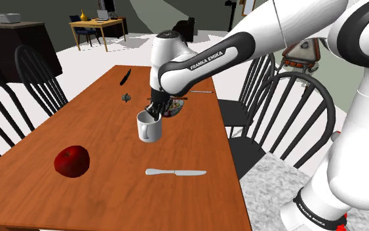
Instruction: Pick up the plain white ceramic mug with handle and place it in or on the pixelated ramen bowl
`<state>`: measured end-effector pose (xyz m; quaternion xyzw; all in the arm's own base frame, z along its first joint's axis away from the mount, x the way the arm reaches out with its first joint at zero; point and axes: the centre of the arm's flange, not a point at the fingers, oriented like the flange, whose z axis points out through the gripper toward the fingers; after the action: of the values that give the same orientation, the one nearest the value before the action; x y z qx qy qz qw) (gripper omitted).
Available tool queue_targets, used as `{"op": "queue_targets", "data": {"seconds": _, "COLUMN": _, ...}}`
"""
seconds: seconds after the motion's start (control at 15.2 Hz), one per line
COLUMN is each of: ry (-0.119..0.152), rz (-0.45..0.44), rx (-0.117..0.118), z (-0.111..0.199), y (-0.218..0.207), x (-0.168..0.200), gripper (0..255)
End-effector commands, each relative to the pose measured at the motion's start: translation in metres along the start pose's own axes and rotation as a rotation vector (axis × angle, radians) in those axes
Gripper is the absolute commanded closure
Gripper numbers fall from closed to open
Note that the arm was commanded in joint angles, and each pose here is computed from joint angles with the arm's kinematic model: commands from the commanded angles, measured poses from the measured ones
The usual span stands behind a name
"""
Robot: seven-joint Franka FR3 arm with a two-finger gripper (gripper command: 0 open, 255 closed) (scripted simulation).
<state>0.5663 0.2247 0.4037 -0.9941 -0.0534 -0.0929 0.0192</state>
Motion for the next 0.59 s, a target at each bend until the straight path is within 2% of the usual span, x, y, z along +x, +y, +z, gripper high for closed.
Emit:
{"op": "queue_targets", "data": {"seconds": 0.0, "ry": 0.000, "rz": 0.000, "rx": 0.000, "z": -0.010, "y": -0.001, "x": 0.002, "gripper": 255}}
{"op": "queue_targets", "data": {"seconds": 0.53, "ry": 0.000, "rz": 0.000, "rx": 0.000, "z": -0.052, "y": -0.002, "x": 0.010, "gripper": 255}}
